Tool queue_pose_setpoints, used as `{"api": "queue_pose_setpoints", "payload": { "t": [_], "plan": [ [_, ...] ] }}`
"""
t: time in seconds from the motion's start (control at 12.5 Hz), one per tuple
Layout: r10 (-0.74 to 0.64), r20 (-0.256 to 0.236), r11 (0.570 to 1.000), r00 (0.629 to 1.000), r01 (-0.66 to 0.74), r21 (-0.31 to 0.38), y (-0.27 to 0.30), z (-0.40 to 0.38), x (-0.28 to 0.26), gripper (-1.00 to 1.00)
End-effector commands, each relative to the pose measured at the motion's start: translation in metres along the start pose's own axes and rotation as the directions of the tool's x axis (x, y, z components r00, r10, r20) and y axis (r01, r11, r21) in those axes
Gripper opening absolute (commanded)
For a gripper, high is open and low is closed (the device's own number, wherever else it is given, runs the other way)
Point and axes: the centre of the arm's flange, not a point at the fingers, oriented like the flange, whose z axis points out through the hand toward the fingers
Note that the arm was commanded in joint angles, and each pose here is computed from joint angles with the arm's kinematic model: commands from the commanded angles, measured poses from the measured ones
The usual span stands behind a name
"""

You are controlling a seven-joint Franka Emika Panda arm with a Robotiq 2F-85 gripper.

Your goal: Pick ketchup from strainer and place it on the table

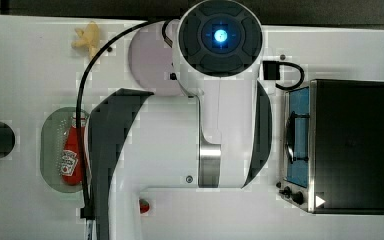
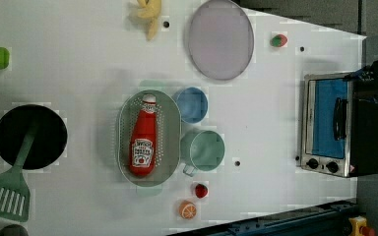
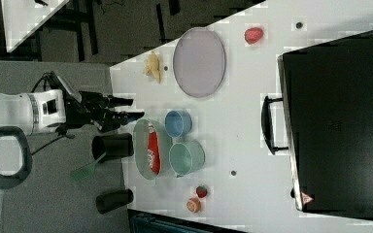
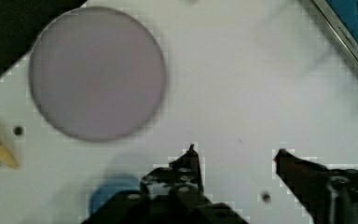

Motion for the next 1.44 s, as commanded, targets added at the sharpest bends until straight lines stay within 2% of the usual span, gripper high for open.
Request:
{"api": "queue_pose_setpoints", "payload": {
  "t": [0.08,0.24,0.48,0.72,1.12,1.44],
  "plan": [
    [0.200,0.012,0.980,0.980,-0.201,0.011,0.070,-0.071,-0.057,0.59],
    [0.166,0.009,0.986,0.986,-0.166,0.006,0.055,-0.068,-0.068,1.00],
    [0.047,-0.006,0.999,0.999,-0.047,-0.009,0.003,-0.057,-0.106,1.00],
    [-0.116,-0.017,0.993,0.993,0.116,-0.032,-0.057,-0.040,-0.168,1.00],
    [-0.356,-0.003,0.933,0.934,0.355,-0.066,-0.130,-0.002,-0.281,1.00],
    [-0.491,0.046,0.867,0.870,0.493,-0.064,-0.159,0.053,-0.348,1.00]
  ]
}}
